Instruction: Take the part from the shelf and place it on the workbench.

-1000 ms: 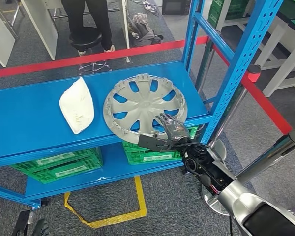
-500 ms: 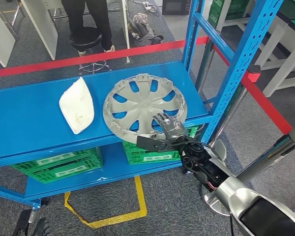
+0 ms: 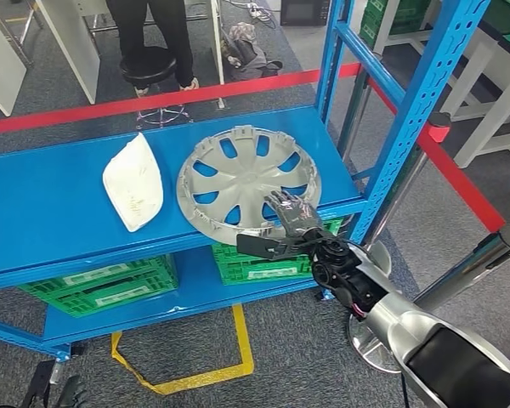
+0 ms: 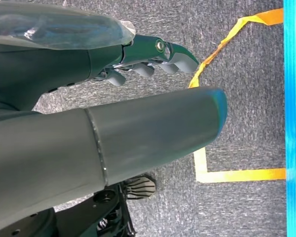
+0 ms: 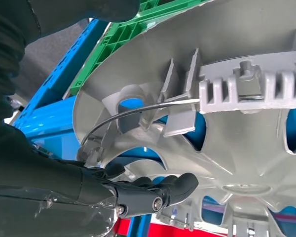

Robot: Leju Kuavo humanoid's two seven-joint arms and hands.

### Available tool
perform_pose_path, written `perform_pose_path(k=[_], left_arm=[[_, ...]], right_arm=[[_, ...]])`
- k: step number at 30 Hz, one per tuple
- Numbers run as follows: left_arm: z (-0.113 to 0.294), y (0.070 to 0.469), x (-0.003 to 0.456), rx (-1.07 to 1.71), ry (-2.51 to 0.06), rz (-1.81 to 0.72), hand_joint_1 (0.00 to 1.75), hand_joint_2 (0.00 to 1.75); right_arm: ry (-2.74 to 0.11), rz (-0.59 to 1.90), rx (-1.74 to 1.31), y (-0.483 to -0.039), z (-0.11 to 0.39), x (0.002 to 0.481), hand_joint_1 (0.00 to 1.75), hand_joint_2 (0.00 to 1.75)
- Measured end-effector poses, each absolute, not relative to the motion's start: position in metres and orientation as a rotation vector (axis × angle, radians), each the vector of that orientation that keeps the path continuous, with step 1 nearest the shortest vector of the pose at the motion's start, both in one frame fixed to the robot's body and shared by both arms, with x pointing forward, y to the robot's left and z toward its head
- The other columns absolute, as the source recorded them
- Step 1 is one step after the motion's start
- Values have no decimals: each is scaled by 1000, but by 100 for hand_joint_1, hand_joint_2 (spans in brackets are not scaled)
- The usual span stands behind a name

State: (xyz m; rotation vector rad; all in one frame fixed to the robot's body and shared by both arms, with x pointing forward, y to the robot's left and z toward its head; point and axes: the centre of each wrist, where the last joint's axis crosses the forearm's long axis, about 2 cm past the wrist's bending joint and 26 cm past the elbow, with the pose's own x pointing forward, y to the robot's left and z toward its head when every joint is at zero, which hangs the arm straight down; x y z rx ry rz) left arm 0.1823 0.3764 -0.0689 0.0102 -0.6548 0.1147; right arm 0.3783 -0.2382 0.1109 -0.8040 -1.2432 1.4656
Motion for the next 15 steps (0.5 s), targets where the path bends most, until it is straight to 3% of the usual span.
perform_pose_path(k=[5, 9, 15], left_arm=[[-69, 376, 182, 11, -655, 115, 0, 0], [-69, 376, 182, 13, -656, 116, 0, 0], [-69, 377, 182, 17, -658, 121, 0, 0]], right_arm=[[-1242, 1498, -830, -238, 109, 381, 0, 175], [-1247, 1525, -858, -237, 106, 382, 175, 175], [-1250, 1550, -886, -237, 105, 385, 175, 175]])
